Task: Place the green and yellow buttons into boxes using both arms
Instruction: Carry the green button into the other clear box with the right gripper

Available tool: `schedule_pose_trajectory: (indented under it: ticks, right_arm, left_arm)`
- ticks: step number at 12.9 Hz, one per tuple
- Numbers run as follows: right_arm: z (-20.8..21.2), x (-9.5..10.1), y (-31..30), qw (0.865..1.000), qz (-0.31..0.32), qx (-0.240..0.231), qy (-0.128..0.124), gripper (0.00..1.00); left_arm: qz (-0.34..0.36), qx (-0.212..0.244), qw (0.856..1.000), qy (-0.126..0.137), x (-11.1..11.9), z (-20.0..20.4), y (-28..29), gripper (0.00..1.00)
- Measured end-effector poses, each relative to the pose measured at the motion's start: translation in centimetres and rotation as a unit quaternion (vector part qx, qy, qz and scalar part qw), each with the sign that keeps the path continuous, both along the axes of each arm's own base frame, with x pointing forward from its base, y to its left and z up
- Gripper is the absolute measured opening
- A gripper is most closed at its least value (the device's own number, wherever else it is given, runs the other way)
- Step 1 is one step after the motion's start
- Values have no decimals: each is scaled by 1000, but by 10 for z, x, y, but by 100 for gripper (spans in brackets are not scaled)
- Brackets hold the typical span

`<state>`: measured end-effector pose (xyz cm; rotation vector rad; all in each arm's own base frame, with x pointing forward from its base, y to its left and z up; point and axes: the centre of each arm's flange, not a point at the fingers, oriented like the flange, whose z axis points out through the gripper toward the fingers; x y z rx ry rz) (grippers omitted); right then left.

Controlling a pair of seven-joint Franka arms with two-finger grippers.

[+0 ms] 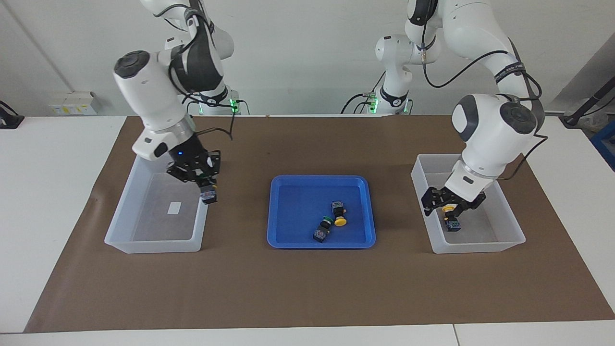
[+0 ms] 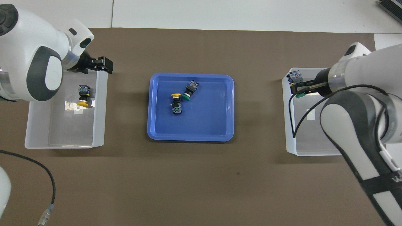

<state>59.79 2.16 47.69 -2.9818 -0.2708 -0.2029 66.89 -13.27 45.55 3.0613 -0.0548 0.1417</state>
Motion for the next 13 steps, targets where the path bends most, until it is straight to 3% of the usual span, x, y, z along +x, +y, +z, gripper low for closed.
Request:
schedule_pose_trajectory:
  ticks: [3, 6, 10, 11, 13]
  right_arm:
    - [-57, -19, -73, 1000, 1, -9, 18, 32]
    - [-107, -34, -92, 1000, 3, -21, 9, 32]
    - [-138, -34, -97, 1000, -4, -31, 0, 32]
    - [-144, -33, -98, 999, -4, -33, 0, 36]
    - [-148, -33, -98, 999, -5, -34, 0, 63]
  left_arm:
    - [39, -12, 999, -6, -15, -8, -66, 86]
    - [58, -24, 998, -18, -42, -44, -119, 77]
    - [77, -34, 996, -21, -84, -102, -165, 77]
    - [75, -33, 996, -18, -90, -110, -168, 76]
    - [71, -34, 997, -21, -98, -123, -171, 75]
